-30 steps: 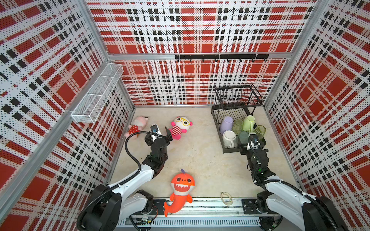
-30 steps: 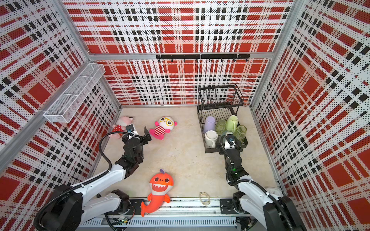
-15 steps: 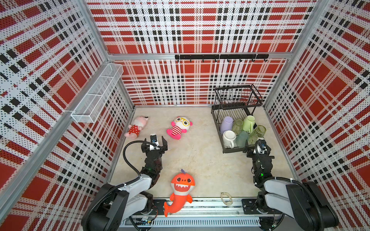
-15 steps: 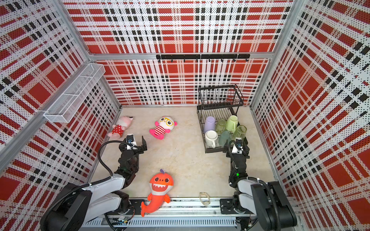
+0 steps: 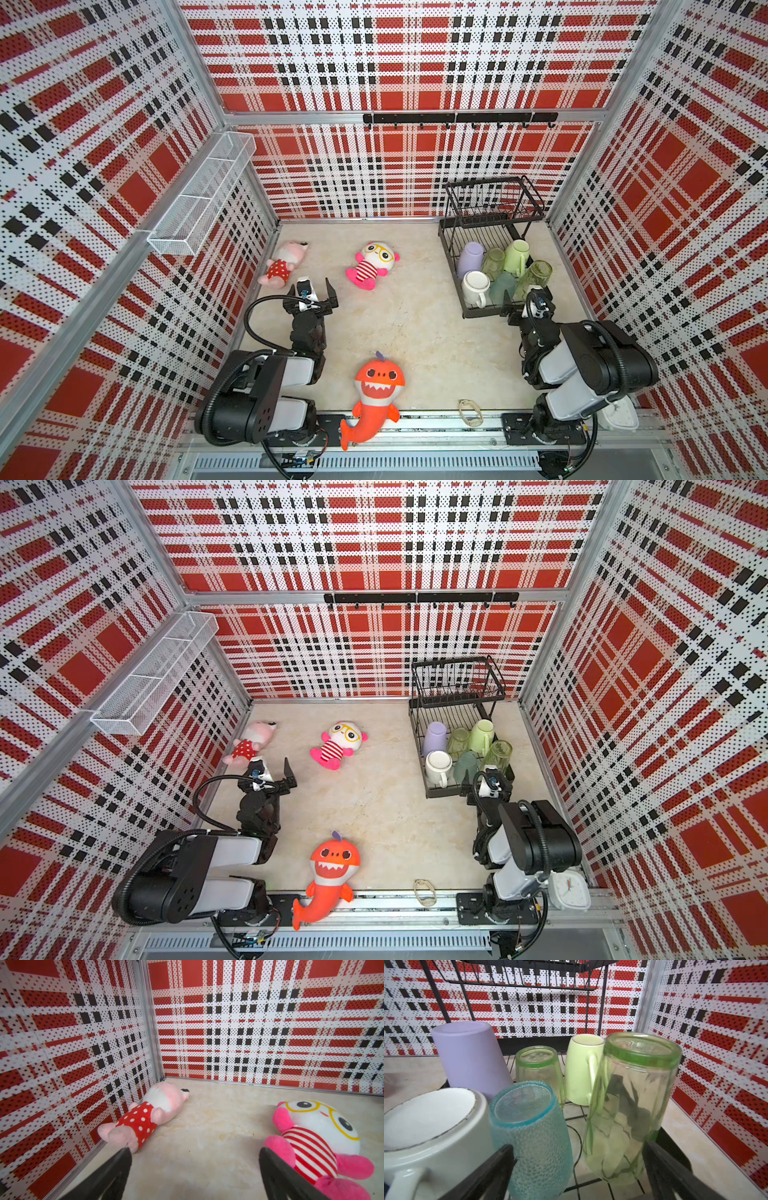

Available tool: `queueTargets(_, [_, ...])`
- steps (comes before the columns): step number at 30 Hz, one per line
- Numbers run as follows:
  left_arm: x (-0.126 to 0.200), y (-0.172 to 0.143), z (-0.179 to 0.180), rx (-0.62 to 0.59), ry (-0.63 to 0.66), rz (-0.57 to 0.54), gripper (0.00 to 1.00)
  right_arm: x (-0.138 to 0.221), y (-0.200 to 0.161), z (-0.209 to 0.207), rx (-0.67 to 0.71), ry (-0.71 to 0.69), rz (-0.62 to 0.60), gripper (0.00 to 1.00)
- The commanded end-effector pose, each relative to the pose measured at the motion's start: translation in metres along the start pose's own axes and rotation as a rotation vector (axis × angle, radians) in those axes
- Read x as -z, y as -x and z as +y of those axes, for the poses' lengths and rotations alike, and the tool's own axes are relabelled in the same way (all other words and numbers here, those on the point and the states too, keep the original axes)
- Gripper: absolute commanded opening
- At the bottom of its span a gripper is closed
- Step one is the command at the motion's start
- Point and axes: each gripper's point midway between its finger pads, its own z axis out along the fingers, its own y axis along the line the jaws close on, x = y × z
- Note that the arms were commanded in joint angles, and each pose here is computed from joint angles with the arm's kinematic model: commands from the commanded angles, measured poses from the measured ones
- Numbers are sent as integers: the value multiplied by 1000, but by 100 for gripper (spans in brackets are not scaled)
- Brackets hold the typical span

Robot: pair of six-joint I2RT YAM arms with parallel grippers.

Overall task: Load cups into a dish rack
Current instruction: Reset both arms

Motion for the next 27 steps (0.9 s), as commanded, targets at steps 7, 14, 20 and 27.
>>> queueTargets(7, [0,4,4,47,-20,-96,98,-1,31,-8,-21,-36,-124,100])
queueTargets(14, [-3,3,4,51,-33,-97,98,-4,31,-8,-21,-44,-120,100])
queueTargets(20, [-3,3,4,51,-36,-97,98,-3,32,-8,-21,-42,-125,100])
queueTargets(27, [-3,2,4,51,-34,-95,98,-3,31,-9,-20,-45,-124,100])
